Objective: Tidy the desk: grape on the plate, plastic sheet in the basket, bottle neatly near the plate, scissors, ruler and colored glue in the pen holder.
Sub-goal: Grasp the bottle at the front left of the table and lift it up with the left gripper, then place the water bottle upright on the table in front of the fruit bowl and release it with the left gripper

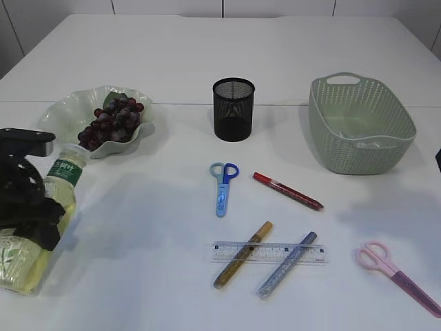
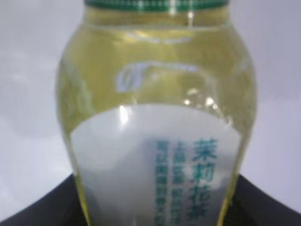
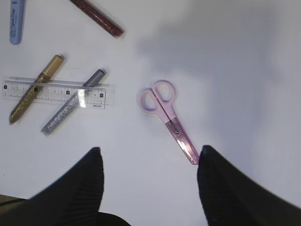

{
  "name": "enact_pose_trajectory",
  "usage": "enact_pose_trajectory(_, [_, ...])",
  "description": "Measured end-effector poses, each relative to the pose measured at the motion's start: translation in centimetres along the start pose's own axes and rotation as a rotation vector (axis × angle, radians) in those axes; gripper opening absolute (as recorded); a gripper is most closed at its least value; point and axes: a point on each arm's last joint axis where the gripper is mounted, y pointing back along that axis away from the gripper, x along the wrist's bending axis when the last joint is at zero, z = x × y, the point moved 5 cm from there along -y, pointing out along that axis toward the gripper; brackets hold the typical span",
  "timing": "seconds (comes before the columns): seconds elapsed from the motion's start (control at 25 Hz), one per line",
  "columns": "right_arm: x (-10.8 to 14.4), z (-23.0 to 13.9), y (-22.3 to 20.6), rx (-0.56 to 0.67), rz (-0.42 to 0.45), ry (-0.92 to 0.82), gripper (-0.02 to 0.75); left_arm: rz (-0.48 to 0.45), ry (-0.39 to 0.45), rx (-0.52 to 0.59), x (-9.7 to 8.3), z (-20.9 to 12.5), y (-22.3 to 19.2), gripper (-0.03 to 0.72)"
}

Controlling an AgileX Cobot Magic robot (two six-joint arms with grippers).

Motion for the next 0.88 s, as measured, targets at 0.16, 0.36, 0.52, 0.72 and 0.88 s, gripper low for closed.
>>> enact_pose_trajectory(0.16, [0.0, 0.1, 0.0, -0.01, -0.001, 0.0, 0.493, -0.01, 0.018, -0.128, -0.2, -2.1, 1.8, 0.418])
enact_pose_trajectory(0.36, [0.0, 0.1, 0.0, -0.011, -0.002, 0.001, 0.493, -0.015, 0.009, -0.381, -0.7, -3.4, 4.2, 0.417])
enact_pose_trajectory(0.52, [0.0, 0.2, 0.0, -0.014, -0.003, 0.001, 0.493, -0.03, -0.034, -0.633, -1.9, -3.3, 5.6, 0.417])
enact_pose_trajectory(0.72, [0.0, 0.2, 0.0, -0.014, -0.003, 0.001, 0.493, -0.055, -0.082, -0.874, -3.4, -2.7, 5.9, 0.417])
enact_pose_trajectory(0.88, [0.0, 0.2, 0.0, -0.016, -0.003, 0.001, 0.493, -0.053, -0.086, -0.997, -3.6, -1.4, 5.7, 0.417])
